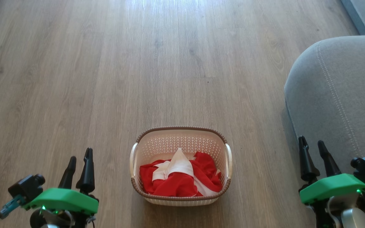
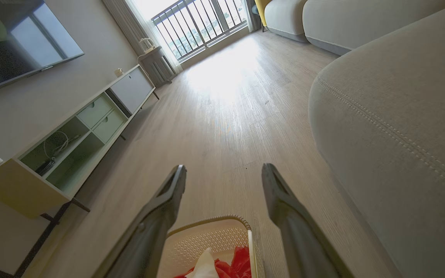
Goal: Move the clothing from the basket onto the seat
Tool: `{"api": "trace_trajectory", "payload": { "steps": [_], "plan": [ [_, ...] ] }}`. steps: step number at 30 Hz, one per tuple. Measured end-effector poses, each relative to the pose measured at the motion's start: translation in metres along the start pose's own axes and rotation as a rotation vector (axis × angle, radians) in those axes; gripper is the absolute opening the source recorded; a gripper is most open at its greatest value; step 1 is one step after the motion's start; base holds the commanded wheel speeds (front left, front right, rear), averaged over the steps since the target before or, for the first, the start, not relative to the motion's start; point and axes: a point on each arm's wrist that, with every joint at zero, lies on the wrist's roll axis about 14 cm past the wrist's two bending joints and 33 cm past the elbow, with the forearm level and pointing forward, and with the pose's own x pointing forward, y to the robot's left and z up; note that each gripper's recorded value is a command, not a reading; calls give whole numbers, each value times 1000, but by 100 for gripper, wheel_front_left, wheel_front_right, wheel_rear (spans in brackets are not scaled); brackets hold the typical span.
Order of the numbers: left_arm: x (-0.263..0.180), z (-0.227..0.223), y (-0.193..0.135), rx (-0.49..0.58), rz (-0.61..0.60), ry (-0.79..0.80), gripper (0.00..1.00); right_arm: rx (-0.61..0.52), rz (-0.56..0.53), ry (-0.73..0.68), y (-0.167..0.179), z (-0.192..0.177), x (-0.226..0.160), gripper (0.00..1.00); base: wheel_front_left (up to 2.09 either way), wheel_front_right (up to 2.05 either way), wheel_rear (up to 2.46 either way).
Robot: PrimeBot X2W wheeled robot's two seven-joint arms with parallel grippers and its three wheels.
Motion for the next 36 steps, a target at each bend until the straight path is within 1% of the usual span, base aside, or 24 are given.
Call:
{"api": "trace_trajectory", "payload": {
  "steps": [1,10,26,36],
  "plan": [
    [0,0,-1,24,-4,-1,100,-27,4,-4,1,1,0,100,0,0,0],
    [-4,-1,-2,131,-14,-8,100,-142,24,-17,5,3,0,100,0,0,0],
    [-3,6,-14,315,-60,-52,100,-286,45,-47,8,7,-1,100,0,0,0],
    [-4,8,-22,419,-91,-81,100,-354,48,-67,7,9,-2,100,0,0,0]
  ]
}}
